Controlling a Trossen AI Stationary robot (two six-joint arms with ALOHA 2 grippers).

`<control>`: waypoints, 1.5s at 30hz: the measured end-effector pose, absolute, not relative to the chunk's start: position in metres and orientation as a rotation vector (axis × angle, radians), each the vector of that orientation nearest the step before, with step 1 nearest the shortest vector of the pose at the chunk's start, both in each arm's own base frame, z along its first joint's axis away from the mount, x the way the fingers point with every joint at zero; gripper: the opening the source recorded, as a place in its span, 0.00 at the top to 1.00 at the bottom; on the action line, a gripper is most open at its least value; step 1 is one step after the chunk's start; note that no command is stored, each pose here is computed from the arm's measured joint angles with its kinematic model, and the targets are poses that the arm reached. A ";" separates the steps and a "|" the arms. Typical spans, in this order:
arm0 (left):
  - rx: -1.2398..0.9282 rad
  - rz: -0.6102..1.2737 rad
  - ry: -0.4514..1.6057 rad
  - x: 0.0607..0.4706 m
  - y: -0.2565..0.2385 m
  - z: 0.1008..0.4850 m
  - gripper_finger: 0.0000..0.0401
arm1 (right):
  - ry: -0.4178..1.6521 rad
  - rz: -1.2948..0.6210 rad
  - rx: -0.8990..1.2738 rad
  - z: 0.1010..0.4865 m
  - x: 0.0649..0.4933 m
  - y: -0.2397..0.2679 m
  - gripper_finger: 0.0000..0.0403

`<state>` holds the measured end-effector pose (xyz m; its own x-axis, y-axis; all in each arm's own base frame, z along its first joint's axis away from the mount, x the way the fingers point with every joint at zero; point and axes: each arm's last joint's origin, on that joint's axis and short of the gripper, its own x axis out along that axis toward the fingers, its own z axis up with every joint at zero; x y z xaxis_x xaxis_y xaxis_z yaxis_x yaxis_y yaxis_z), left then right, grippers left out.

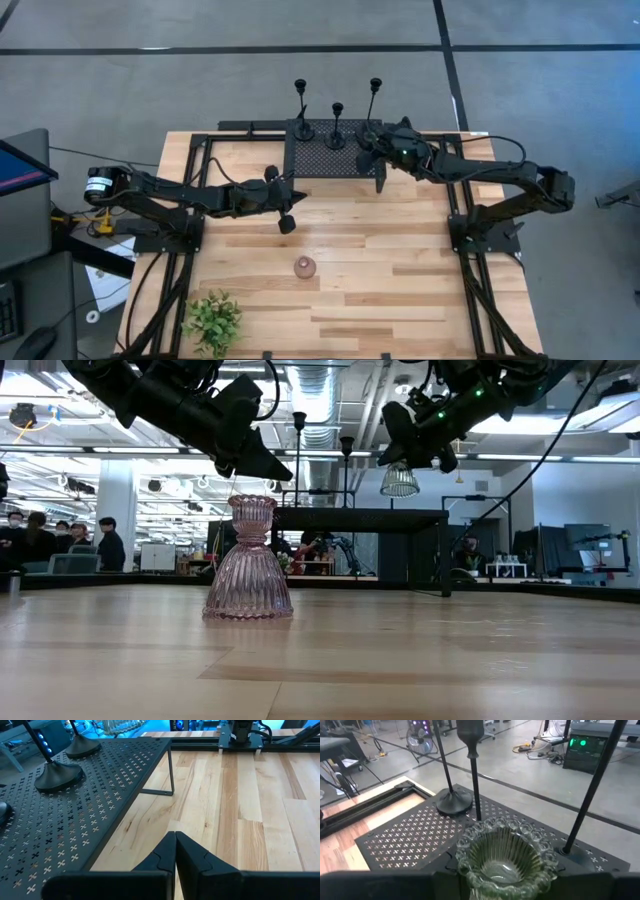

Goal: Pick & Place candle stick holders
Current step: Put the green candle holder on the shelf

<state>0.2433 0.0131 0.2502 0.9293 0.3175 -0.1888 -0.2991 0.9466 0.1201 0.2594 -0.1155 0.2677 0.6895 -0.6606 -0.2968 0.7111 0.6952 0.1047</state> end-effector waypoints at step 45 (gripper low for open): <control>0.093 0.281 0.202 0.244 0.005 0.251 0.98 | 0.340 -0.731 0.232 0.233 0.279 -0.131 0.63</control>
